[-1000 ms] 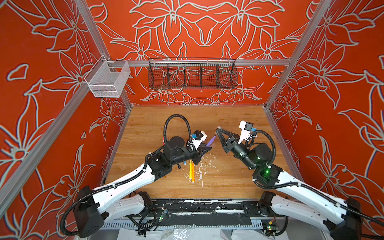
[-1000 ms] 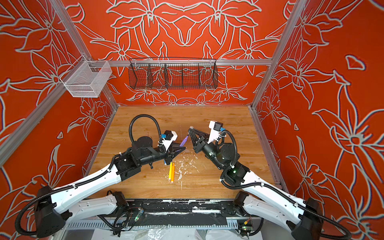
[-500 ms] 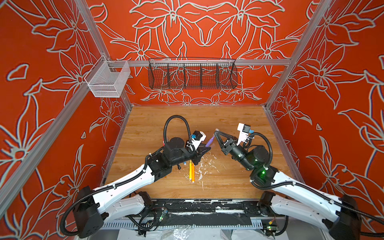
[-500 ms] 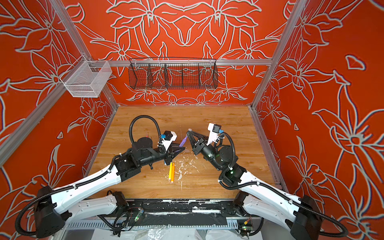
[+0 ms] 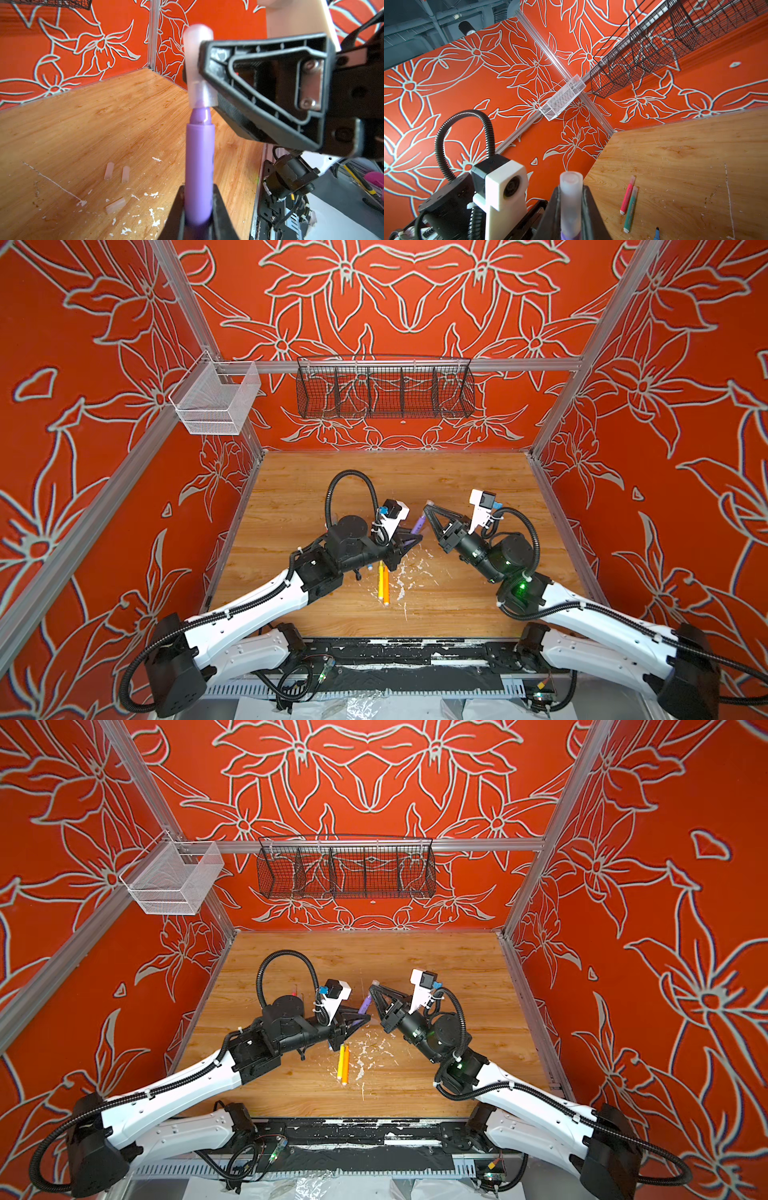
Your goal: Insert the pens into the pen caps
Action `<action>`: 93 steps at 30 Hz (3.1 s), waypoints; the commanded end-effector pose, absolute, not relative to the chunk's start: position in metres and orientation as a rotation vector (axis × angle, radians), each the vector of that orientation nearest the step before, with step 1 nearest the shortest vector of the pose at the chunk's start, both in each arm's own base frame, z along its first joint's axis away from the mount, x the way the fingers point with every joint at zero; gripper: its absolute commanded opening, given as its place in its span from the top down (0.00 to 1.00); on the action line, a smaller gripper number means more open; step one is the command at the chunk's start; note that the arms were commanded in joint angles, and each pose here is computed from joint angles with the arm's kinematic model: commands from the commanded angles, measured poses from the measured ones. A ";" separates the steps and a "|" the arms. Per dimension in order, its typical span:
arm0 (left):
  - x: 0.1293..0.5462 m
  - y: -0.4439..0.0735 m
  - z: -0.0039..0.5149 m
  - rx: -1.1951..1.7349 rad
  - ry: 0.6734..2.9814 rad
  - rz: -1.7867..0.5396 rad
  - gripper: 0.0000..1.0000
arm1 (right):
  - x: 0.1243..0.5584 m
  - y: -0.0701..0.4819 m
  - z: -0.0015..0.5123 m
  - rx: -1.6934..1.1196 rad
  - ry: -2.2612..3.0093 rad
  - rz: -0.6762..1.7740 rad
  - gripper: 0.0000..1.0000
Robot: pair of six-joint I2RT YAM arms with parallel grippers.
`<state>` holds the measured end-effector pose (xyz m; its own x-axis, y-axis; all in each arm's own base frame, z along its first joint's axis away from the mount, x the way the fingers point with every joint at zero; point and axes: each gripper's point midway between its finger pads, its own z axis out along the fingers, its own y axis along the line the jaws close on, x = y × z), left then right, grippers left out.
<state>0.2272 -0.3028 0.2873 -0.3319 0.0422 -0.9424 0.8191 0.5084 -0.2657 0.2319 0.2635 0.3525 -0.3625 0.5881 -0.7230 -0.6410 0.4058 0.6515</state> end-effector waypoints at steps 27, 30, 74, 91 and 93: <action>0.218 -0.305 0.296 0.908 1.522 -0.854 1.00 | 0.189 0.236 0.381 -0.149 1.421 1.282 0.33; 0.207 -0.308 0.295 0.965 1.494 -0.888 1.00 | 0.201 0.233 0.373 -0.094 1.486 1.214 0.35; 0.266 -0.326 0.370 0.818 1.384 -0.702 1.00 | 0.209 0.278 0.312 -0.312 1.650 1.124 1.00; 0.283 -0.328 0.445 0.769 1.275 -0.702 1.00 | 0.198 0.289 0.288 -0.400 1.698 1.126 1.00; 0.284 -0.328 0.449 0.773 1.262 -0.709 1.00 | 0.196 0.293 0.284 -0.409 1.702 1.132 1.00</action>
<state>0.2557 -0.3416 0.3191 -0.0877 0.2718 -0.9583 0.8990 0.4361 0.0414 0.2360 0.2307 0.3858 -0.1414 0.5706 -0.8090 -0.6298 0.5786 0.5182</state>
